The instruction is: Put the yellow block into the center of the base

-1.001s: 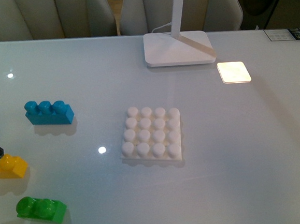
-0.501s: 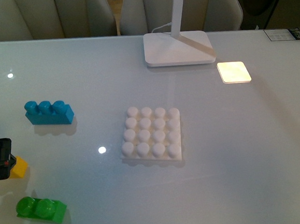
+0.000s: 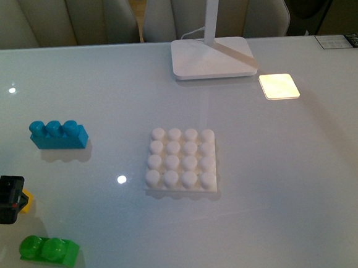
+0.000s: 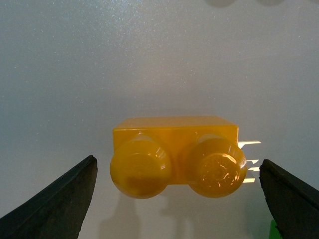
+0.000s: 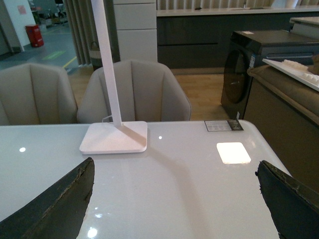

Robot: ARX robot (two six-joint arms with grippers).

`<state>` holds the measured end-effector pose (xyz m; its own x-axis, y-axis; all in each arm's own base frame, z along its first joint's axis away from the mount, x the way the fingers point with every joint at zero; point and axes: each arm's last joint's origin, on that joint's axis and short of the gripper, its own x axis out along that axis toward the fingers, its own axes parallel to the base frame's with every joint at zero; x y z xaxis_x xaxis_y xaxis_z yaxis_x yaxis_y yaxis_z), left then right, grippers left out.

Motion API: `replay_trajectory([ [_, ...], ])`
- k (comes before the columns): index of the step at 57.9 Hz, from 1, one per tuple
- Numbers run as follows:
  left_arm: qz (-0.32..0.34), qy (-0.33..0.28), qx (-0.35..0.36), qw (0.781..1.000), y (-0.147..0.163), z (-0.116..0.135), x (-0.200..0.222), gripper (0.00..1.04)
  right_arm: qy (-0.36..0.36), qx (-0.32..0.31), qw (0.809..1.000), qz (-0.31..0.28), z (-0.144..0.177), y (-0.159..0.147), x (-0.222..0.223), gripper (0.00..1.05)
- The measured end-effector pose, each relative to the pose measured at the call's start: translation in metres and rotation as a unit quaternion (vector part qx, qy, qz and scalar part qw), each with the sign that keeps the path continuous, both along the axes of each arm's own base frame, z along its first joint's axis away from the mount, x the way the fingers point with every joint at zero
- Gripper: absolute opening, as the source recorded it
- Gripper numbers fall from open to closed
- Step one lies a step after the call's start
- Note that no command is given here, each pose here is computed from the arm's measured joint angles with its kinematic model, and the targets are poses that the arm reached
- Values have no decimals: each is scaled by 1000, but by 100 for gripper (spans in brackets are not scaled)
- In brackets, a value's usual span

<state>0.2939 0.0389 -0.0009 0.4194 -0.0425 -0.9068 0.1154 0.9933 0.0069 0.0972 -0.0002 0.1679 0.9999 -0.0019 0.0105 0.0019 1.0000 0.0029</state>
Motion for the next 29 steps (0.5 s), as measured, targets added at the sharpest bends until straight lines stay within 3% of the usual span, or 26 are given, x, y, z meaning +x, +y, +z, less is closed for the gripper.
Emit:
replay_trajectory([
  [29,-27,8,8,1000,-5,-7,10,97,0,0,1000,0,0,0,0,96],
])
